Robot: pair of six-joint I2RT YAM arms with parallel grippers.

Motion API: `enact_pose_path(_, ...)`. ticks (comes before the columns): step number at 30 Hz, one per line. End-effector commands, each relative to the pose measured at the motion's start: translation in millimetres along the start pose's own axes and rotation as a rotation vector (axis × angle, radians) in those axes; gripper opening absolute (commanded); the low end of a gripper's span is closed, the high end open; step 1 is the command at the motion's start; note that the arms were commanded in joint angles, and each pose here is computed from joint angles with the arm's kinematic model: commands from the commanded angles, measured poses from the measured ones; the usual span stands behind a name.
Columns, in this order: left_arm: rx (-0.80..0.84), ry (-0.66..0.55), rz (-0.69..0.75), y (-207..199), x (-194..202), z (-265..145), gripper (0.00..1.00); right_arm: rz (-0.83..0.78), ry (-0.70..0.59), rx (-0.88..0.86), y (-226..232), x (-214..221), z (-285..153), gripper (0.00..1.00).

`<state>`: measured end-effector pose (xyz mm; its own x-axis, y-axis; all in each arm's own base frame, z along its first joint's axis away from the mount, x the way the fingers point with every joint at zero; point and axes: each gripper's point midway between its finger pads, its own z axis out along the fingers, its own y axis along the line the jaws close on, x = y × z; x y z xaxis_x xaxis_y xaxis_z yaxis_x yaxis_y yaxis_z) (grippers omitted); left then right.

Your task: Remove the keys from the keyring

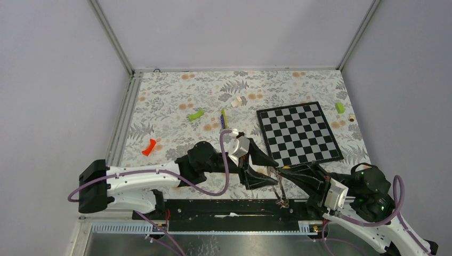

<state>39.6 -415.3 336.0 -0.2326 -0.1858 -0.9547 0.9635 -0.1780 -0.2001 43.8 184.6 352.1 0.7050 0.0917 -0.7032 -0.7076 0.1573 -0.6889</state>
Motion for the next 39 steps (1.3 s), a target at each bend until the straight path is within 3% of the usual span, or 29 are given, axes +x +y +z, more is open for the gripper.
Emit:
enact_pose_path(1, 0.099, -0.070, 0.044, -23, -24, -6, 0.60, -0.046, -0.058, 0.071, -20, -26, -6, 0.00)
enact_pose_path(12, 0.128, -0.089, 0.078, -31, -31, -10, 0.61, 0.017, -0.084, 0.000, -12, -37, -3, 0.00)
enact_pose_path(25, 0.016, -0.143, 0.104, -15, -44, -15, 0.59, 0.051, -0.120, -0.026, -10, -47, -1, 0.00)
enact_pose_path(39, 0.140, -0.115, 0.062, -30, -36, -2, 0.56, 0.054, -0.130, -0.029, -10, -47, 2, 0.00)
